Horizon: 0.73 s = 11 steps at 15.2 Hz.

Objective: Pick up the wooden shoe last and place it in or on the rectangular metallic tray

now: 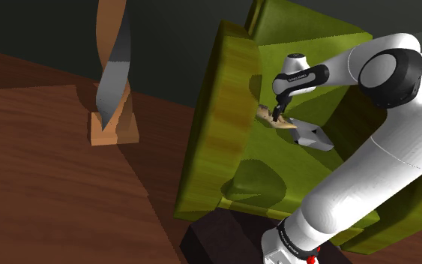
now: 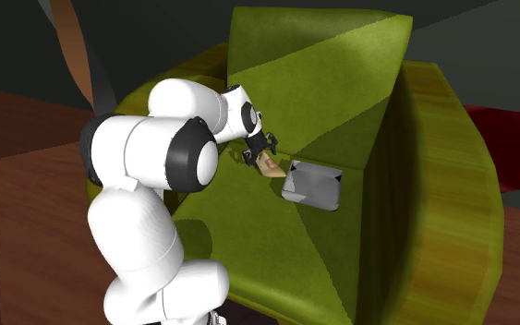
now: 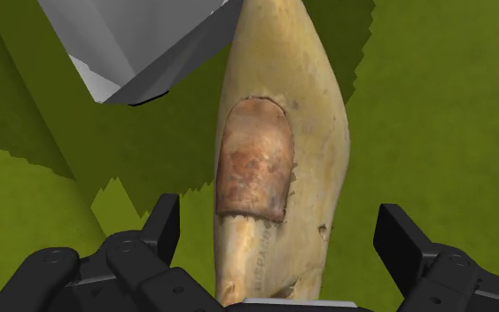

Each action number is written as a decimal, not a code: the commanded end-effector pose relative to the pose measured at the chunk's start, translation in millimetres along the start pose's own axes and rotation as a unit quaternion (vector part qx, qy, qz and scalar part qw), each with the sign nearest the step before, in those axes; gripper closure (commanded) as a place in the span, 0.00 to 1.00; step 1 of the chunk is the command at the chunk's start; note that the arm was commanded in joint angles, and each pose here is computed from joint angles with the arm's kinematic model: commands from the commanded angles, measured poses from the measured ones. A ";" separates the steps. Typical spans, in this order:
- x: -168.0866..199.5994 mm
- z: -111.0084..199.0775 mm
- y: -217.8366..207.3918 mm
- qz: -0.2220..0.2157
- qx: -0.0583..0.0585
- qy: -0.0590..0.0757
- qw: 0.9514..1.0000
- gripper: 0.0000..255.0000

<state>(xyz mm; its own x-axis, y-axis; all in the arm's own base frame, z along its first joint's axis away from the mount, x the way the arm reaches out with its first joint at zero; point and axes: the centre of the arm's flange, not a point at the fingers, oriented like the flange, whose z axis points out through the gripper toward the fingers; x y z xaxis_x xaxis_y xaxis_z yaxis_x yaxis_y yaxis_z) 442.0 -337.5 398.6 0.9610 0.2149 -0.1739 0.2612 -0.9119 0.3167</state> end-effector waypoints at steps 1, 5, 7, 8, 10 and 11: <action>0.4 10.4 0.2 0.000 0.000 0.000 1.000 0.00; 0.4 18.8 0.2 0.000 0.000 0.000 1.000 0.00; 0.4 18.8 0.2 0.000 0.000 0.000 1.000 0.00; 0.4 18.8 0.2 0.000 0.000 0.000 1.000 0.00; 0.4 18.7 0.2 0.000 0.000 0.000 1.000 0.00; 0.4 18.7 0.2 0.000 0.000 0.000 1.000 1.00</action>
<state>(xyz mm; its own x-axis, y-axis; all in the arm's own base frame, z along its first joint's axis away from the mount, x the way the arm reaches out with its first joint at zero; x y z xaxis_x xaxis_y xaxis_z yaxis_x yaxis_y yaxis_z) 441.4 -343.8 382.5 0.9613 0.2160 -0.1711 0.2615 -0.9111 0.3187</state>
